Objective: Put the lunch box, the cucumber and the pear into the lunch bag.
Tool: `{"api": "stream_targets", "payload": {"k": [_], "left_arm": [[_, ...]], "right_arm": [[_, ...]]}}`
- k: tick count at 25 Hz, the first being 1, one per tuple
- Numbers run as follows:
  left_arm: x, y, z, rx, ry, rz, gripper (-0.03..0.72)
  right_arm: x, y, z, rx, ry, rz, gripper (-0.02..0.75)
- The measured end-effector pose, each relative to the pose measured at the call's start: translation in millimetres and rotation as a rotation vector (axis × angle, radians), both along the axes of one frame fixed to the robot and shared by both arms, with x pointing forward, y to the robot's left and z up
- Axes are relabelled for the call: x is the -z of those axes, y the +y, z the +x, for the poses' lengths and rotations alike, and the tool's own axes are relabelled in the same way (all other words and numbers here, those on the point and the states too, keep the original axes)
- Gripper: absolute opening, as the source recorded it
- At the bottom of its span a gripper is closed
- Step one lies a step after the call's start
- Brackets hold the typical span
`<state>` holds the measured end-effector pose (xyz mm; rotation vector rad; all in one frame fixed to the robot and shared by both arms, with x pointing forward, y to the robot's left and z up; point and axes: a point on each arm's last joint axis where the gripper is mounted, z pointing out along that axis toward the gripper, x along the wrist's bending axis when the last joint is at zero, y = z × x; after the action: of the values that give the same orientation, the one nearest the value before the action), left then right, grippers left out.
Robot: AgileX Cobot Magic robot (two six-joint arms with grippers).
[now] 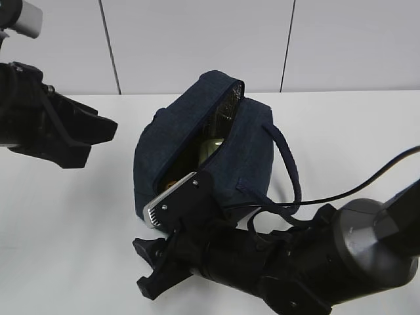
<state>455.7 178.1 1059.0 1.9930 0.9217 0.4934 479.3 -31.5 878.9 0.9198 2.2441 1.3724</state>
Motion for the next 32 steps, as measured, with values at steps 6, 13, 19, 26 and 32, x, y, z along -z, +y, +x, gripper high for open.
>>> {"api": "stream_targets", "payload": {"k": [6, 13, 19, 26, 32], "left_arm": [[0, 0, 0, 0.000, 0.000, 0.000, 0.242], [0, 0, 0, 0.000, 0.000, 0.000, 0.242], [0, 0, 0, 0.000, 0.000, 0.000, 0.242], [0, 0, 0, 0.000, 0.000, 0.000, 0.242], [0, 0, 0, 0.000, 0.000, 0.000, 0.242]], "right_arm": [[5, -5, 1, 0.077, 0.067, -0.017, 0.432], [3, -5, 5, 0.122, 0.068, -0.012, 0.432], [-4, 5, 16, 0.144, 0.072, 0.005, 0.432], [1, 21, 26, 0.135, 0.100, -0.018, 0.432], [4, 21, 26, 0.147, 0.125, -0.028, 0.432]]}}
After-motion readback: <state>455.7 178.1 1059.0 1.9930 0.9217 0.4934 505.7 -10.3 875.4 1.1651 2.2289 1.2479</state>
